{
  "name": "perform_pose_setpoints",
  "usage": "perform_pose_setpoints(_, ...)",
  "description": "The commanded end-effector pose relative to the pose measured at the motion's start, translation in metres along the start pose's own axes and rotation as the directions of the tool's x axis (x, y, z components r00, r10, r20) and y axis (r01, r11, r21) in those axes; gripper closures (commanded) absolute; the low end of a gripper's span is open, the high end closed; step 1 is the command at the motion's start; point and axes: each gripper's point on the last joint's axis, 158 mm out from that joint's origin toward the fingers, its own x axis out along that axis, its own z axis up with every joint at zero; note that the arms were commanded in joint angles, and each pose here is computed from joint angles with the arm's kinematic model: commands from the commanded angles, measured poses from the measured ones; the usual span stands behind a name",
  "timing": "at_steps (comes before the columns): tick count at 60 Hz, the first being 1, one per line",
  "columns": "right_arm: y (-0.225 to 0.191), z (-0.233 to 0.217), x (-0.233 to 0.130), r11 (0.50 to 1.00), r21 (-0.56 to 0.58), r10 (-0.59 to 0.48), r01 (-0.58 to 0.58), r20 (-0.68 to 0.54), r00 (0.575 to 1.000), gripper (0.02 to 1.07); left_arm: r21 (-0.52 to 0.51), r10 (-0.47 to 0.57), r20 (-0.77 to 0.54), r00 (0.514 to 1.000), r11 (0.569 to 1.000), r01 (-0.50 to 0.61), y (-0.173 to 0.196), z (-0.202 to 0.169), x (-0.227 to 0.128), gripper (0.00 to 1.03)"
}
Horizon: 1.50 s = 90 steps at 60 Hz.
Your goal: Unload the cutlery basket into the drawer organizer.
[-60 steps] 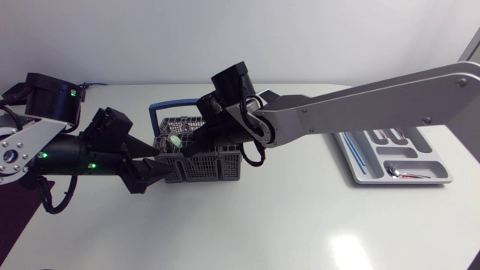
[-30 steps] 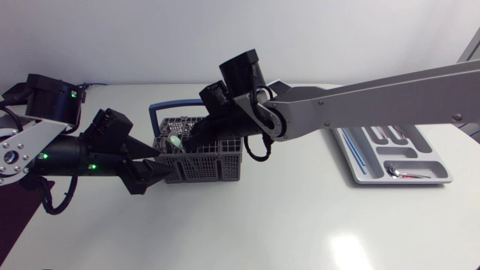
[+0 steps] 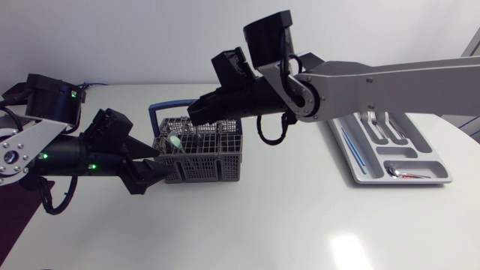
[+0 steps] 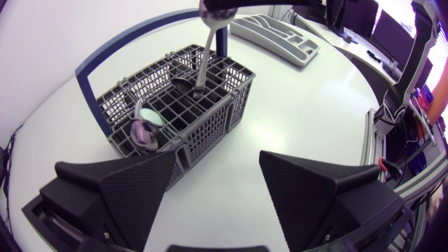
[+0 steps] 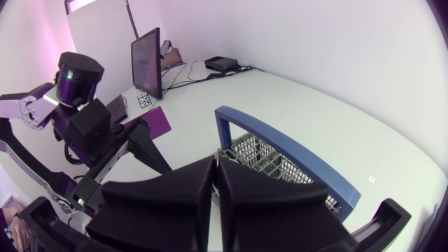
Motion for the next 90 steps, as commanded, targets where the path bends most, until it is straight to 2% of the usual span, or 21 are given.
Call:
perform_pose_setpoints(1, 0.008, 0.007, -0.013, 0.999, 0.032, 0.018, -0.018, 0.012, 1.0, 1.01, -0.004, -0.01, 0.019, 1.0, 1.0, 0.01, -0.003, 0.006, -0.002, 0.19)
perform_pose_setpoints(12, 0.016, 0.021, -0.028, 0.999, 0.022, 0.023, -0.023, 0.032, 0.999, 1.01, -0.061, 0.013, 0.068, 0.998, 0.998, -0.009, 0.003, 0.031, -0.011, 0.19)
perform_pose_setpoints(24, 0.006, 0.035, -0.054, 1.0, 0.027, -0.017, 0.015, 0.053, 0.998, 1.01, -0.146, 0.151, 0.054, 0.987, 0.979, -0.141, 0.026, 0.048, -0.013, 0.19)
perform_pose_setpoints(26, 0.004, 0.036, -0.058, 0.999, 0.03, -0.024, 0.022, 0.052, 0.998, 1.01, -0.146, 0.167, 0.035, 0.985, 0.976, -0.16, 0.025, 0.049, -0.011, 0.14)
perform_pose_setpoints(35, -0.004, 0.036, -0.077, 0.998, 0.03, -0.058, 0.057, 0.047, 0.997, 1.01, -0.158, 0.135, -0.013, 0.991, 0.978, -0.135, 0.016, 0.047, -0.006, 0.05)
perform_pose_setpoints(42, -0.01, 0.032, -0.092, 0.996, 0.036, -0.087, 0.086, 0.033, 0.996, 1.01, -0.176, 0.145, -0.008, 0.989, 0.974, -0.144, 0.017, 0.05, -0.008, 0.05)
perform_pose_setpoints(50, -0.016, 0.031, -0.113, 0.992, 0.04, -0.119, 0.118, 0.022, 0.993, 1.01, -0.145, 0.139, 0.014, 0.99, 0.98, -0.135, 0.012, 0.061, -0.007, 0.05)
perform_pose_setpoints(54, -0.018, 0.03, -0.125, 0.99, 0.042, -0.135, 0.134, 0.016, 0.991, 1.01, -0.143, 0.142, -0.005, 0.99, 0.98, -0.141, 0.011, 0.058, -0.006, 0.05)
perform_pose_setpoints(62, -0.027, 0.018, -0.145, 0.984, 0.05, -0.172, 0.172, -0.006, 0.985, 1.01, -0.183, 0.135, -0.127, 0.983, 0.97, -0.157, 0.009, 0.042, -0.001, 0.05)
perform_pose_setpoints(79, -0.052, -0.003, -0.195, 0.963, 0.072, -0.257, 0.258, -0.027, 0.966, 1.01, -0.195, 0.111, -0.183, 0.977, 0.97, -0.147, 0.007, 0.036, 0.002, 0.05)
perform_pose_setpoints(90, -0.084, -0.023, -0.233, 0.937, 0.089, -0.333, 0.337, -0.064, 0.941, 1.01, -0.216, 0.121, -0.182, 0.976, 0.963, -0.16, 0.011, 0.037, 0.006, 0.04)
